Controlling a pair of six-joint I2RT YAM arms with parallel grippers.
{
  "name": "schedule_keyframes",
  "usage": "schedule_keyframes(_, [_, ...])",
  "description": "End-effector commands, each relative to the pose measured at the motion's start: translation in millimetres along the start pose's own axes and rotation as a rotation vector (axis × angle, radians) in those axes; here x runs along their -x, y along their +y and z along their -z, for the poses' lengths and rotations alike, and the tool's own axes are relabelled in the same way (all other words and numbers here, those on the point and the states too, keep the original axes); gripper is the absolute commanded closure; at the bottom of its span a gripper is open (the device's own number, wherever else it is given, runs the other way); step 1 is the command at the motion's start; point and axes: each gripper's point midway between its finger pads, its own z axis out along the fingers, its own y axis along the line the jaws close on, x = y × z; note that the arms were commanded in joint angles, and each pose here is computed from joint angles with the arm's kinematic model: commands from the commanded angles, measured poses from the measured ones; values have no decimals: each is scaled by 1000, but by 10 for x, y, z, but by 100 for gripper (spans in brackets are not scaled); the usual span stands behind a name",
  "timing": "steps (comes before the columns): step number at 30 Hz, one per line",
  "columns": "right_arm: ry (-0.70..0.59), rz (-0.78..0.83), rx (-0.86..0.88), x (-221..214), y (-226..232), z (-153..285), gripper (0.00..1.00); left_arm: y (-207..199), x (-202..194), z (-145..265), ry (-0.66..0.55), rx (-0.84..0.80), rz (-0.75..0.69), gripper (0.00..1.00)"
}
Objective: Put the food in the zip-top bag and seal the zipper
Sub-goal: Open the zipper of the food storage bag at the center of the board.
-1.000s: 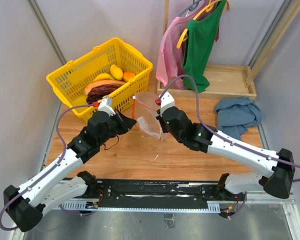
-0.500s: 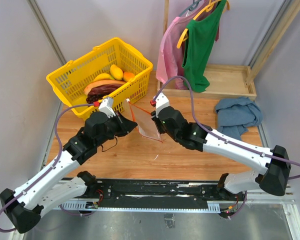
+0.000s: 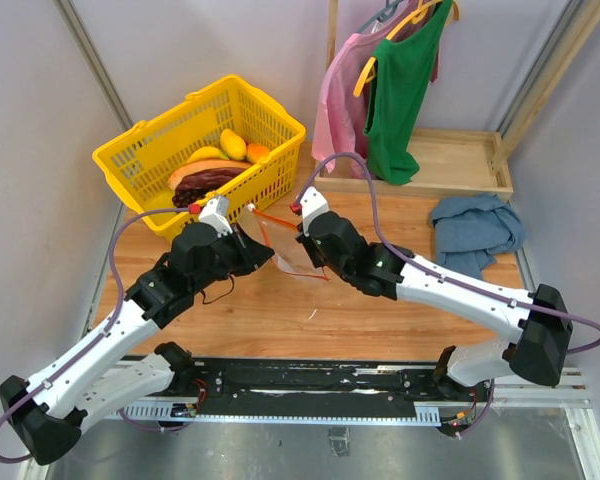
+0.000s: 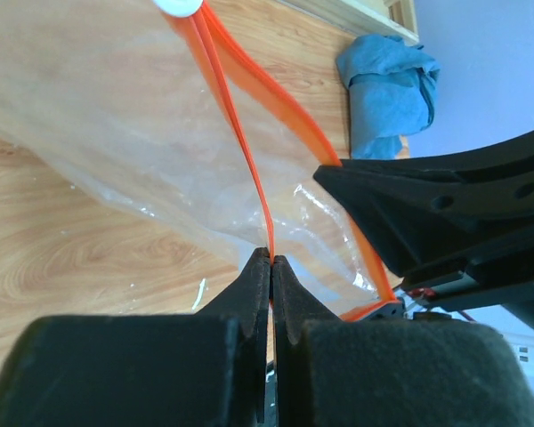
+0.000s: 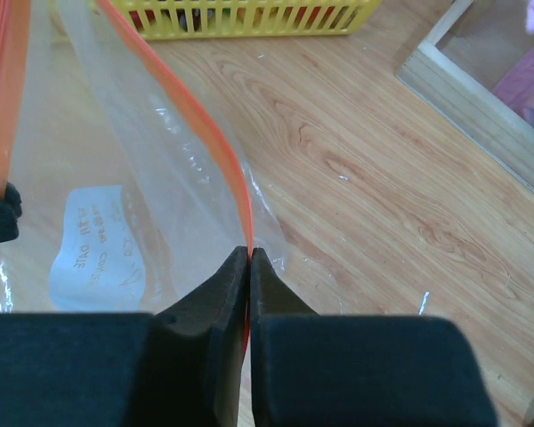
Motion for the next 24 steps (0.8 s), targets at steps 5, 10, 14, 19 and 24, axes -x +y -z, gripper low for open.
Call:
schedule_keyframes(5, [-69, -26, -76, 278, -253, 201, 99, 74, 60, 109, -18, 50, -58, 100])
schedule_keyframes(10, [-58, -14, -185, 283, -481, 267, 99, 116, 23, 77, 4, 71, -76, 100])
schedule_keyframes(14, [-67, -1, -129, 351, -474, 327, 98, 189, 81, 76, -4, 131, -100, 100])
schedule_keyframes(19, [-35, 0, -197, 290, -634, 375, 98, 202, 82, 62, 10, 150, -113, 100])
schedule_keyframes(24, [-5, -64, -149, 132, -568, 267, 85, 32, 19, 17, 44, 55, -116, 100])
